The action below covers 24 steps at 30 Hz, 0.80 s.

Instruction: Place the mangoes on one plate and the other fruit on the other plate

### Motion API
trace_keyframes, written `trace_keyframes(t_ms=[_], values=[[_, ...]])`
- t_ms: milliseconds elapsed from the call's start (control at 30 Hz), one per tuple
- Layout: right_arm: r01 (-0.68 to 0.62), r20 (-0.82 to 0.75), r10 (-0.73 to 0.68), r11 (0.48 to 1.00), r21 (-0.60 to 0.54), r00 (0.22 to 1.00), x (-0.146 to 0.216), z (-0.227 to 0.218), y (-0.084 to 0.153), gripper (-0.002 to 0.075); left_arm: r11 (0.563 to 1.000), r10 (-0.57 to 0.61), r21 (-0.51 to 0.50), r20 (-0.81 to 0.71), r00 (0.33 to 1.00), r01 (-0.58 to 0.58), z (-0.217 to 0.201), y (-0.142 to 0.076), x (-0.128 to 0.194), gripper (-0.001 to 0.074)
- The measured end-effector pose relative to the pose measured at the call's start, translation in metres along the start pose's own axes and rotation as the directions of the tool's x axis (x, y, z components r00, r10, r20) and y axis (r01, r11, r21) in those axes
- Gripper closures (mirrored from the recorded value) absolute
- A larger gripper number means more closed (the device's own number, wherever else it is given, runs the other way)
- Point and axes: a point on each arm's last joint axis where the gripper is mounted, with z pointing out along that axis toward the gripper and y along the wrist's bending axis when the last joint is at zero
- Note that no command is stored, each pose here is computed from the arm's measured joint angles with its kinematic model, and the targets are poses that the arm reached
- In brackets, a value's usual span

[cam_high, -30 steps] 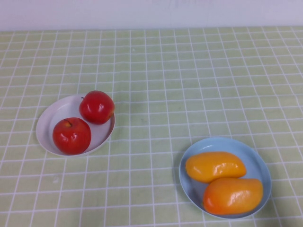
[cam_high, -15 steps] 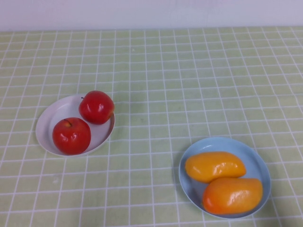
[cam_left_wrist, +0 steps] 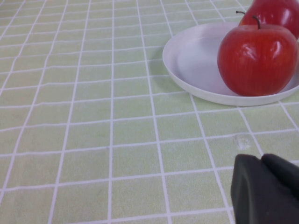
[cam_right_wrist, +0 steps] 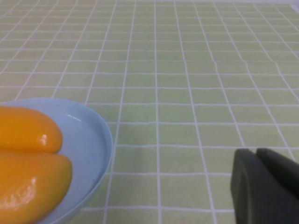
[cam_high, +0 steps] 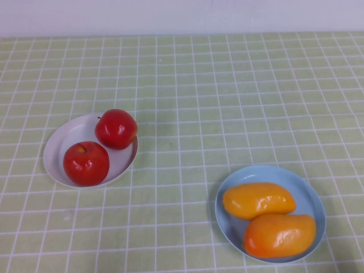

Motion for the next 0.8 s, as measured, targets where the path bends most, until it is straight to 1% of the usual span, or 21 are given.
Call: trace_keyframes(t_ms=[800], values=[[0.002,-0.002,-0.002,1.000,-0.007,1.000,0.0002,0.0000,0.0004,0.0741,1.000,0.000,0.000,0.000,1.000,0.000,0.0000,0.0000,0.0000,0.0735]])
